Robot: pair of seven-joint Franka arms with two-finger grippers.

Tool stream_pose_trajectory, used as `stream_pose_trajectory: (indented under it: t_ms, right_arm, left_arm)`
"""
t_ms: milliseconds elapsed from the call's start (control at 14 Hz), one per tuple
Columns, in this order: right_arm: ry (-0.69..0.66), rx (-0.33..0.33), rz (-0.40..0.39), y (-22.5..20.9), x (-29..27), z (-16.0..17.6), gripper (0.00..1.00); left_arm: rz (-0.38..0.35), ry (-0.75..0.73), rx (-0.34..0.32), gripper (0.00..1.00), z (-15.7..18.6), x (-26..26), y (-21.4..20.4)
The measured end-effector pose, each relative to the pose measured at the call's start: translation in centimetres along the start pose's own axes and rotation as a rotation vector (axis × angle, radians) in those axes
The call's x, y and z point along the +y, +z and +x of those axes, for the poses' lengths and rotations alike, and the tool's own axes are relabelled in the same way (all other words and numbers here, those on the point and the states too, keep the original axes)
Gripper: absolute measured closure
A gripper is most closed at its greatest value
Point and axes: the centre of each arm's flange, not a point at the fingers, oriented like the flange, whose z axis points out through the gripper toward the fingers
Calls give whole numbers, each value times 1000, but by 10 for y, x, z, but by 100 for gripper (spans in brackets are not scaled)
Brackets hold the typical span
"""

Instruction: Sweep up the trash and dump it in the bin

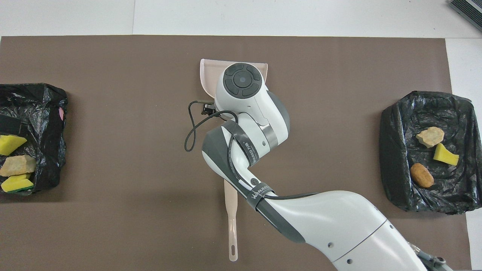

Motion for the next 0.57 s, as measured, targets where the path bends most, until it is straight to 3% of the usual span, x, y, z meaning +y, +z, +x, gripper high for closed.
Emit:
stream_pose_trajectory:
  t_ms: [143,572]
  right_arm:
    - [-2,-2,-6,5,1,-1,0]
    - [-4,-17,-21,16,4,-5,68]
  left_arm:
    - [0,0,-1,0,0,0,0]
    - [0,0,-2,0,0,0,0]
